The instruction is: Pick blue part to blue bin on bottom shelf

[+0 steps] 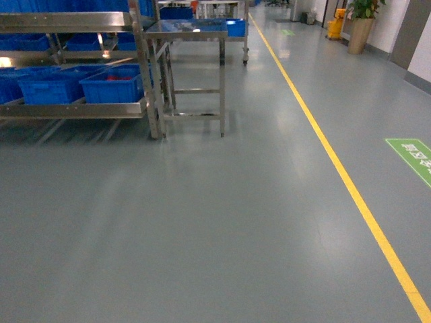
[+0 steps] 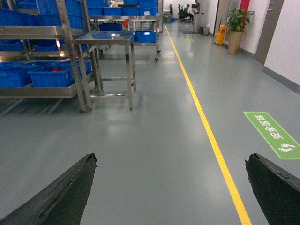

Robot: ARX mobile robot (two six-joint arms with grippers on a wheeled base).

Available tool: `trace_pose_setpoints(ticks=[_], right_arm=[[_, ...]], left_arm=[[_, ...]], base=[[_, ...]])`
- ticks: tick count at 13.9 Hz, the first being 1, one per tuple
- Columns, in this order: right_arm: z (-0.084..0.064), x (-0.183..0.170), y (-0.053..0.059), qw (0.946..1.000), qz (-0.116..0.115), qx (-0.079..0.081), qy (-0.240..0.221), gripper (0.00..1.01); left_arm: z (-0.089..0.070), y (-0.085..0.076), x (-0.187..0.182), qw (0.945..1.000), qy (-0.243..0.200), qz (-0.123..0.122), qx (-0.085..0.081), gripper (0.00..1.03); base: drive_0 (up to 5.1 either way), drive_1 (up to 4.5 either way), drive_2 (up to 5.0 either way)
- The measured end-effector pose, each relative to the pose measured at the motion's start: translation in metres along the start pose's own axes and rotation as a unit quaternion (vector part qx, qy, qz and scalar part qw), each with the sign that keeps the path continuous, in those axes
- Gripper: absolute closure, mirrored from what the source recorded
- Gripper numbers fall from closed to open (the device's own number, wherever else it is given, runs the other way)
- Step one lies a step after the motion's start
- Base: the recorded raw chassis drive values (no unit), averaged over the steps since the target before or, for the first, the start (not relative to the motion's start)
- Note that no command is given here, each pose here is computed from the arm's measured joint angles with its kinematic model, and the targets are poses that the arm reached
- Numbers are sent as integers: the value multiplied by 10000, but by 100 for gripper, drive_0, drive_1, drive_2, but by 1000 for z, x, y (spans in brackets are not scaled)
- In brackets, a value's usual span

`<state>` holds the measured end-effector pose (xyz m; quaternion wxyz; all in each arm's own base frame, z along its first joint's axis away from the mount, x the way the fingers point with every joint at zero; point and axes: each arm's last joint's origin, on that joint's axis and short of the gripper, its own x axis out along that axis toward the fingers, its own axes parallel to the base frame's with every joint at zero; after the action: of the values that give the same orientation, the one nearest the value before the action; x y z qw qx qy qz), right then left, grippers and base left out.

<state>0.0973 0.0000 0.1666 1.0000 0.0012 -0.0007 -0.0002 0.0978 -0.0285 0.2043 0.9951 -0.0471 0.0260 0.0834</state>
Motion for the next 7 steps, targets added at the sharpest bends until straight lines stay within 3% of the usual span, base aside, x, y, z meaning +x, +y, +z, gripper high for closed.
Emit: trace_pose_setpoints(ticks=[7], right_arm=[[0, 0, 0, 10000, 0, 0, 6, 3]], left_arm=[[0, 0, 0, 10000, 11, 0, 8, 60]], base=[[-1, 417, -419]])
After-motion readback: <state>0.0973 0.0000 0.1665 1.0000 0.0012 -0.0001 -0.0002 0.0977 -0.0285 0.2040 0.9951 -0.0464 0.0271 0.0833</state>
